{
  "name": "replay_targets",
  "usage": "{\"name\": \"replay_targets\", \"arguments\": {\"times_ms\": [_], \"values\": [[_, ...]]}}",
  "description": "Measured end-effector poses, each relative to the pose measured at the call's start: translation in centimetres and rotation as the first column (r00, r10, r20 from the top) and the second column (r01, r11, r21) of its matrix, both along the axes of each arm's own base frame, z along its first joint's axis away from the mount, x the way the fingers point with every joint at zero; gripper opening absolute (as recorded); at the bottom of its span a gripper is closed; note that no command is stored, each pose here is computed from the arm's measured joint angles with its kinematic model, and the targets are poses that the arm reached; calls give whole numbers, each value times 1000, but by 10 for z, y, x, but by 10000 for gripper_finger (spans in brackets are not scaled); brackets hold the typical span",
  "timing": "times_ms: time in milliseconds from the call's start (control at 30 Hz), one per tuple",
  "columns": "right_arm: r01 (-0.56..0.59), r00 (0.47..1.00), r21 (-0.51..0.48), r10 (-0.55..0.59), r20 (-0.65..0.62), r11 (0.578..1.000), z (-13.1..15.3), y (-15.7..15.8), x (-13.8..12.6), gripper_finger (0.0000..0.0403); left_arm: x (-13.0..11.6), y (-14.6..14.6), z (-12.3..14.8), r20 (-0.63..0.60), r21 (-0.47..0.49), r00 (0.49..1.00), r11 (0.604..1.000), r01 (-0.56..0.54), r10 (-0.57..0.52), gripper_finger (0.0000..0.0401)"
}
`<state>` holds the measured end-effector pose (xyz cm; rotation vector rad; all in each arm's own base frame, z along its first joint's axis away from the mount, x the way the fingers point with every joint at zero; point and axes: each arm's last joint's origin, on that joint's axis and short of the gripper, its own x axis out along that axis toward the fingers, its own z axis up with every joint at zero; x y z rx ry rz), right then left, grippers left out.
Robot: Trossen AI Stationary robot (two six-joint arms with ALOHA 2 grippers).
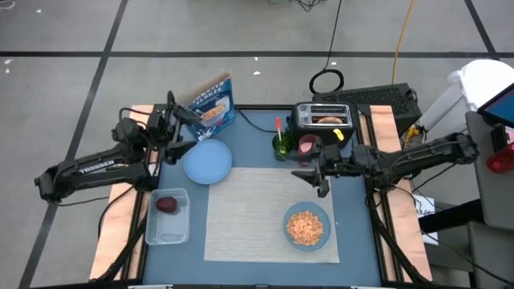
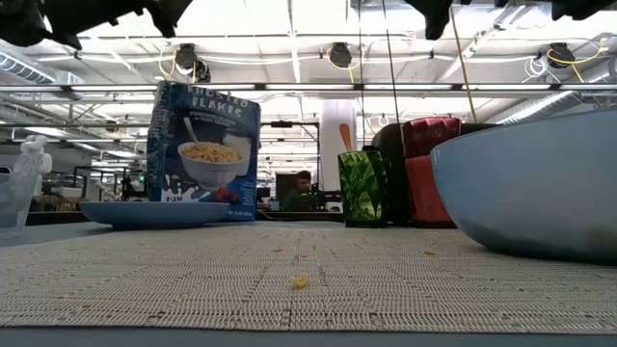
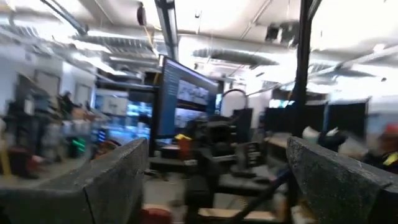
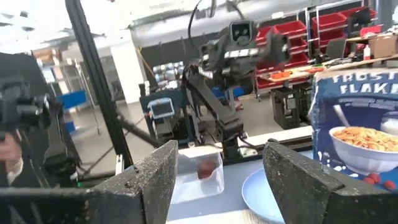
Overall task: Arrange a breakfast setting
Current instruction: Put the blue plate on the gray placemat
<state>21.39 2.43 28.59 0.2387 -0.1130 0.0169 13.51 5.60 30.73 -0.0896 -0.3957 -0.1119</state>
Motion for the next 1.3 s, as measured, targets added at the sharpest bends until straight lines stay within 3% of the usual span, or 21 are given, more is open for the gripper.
{"name": "replay_targets", "arguments": {"times_ms": [300,567,700,833,1133,1300], "values": [[85,993,14,-85,83,996,18,-19,-20,226,4,-10,0,-7,-102,995,990,101,-102,388],[131,990,11,-131,54,991,20,-28,-30,226,17,-26,-5,-23,-145,986,976,160,-165,388],[135,990,8,-135,33,991,18,-29,-29,226,30,-39,-13,-82,-158,981,974,163,-178,378],[135,991,5,-135,15,991,16,-29,-29,226,42,-53,-30,-216,-188,964,976,112,-152,346],[135,991,5,-135,11,991,15,-29,-29,226,56,-80,-67,-509,-194,853,981,16,-115,290],[135,991,5,-135,11,991,15,-29,-29,226,57,-87,-80,-667,-139,744,988,-71,-40,280]]}}
